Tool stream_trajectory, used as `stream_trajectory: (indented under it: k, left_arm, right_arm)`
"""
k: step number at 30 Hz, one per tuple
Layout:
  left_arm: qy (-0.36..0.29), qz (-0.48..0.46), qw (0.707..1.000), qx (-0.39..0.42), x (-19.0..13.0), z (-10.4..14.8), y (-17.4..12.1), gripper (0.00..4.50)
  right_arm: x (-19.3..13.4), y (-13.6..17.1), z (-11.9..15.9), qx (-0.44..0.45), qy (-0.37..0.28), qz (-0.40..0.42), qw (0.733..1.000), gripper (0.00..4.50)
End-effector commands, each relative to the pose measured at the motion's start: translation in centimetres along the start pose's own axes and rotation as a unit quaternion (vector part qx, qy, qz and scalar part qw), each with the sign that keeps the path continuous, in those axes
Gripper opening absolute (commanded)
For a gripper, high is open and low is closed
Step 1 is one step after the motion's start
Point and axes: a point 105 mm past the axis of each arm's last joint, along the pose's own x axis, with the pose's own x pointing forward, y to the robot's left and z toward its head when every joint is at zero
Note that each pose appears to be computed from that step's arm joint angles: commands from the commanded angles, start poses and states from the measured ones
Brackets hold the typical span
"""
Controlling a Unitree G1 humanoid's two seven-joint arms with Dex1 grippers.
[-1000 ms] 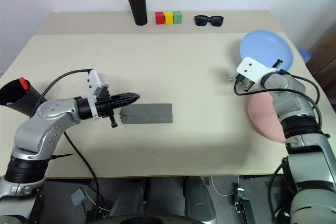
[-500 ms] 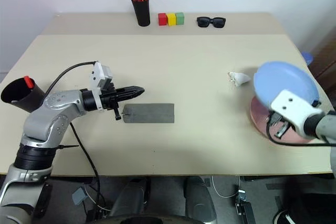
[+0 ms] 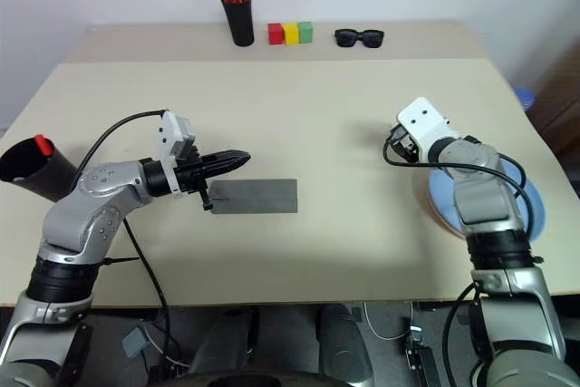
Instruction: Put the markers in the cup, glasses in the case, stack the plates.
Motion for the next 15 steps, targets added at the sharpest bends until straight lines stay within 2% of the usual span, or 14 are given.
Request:
stream_trajectory:
  k: [1, 2, 5, 10, 12, 15]
  left_arm:
    - [-0.015, 0.021, 0.999, 0.021, -1.1, 1.3, -0.1, 0.00]
    - [-0.015, 0.025, 0.999, 0.021, -1.2, 1.3, -0.2, 0.00]
    - [-0.017, 0.037, 0.999, 0.014, -1.7, 1.3, -0.3, 0.00]
    - [-0.017, 0.051, 0.999, 0.006, -2.0, 0.8, -0.7, 0.00]
    - [-0.023, 0.063, 0.998, -0.002, -2.1, 0.9, -0.5, 0.00]
    - [-0.024, 0.097, 0.995, -0.007, -3.3, 0.6, 0.5, 0.00]
  right_arm:
    - [1.7, -1.3, -1.0, -0.045, 0.021, -0.034, 0.998, 3.37]
    - [2.0, -1.4, -1.2, -0.051, 0.023, -0.035, 0.998, 3.37]
    - [2.4, -2.0, -1.3, -0.049, 0.022, -0.044, 0.998, 2.51]
    - [1.5, -3.1, -0.4, -0.082, -0.001, -0.059, 0.995, 0.03]
    - [0.4, -4.2, 0.1, -0.084, -0.012, -0.074, 0.994, 0.03]
    - [-4.2, -6.0, 1.5, -0.063, -0.045, -0.081, 0.994, 0.03]
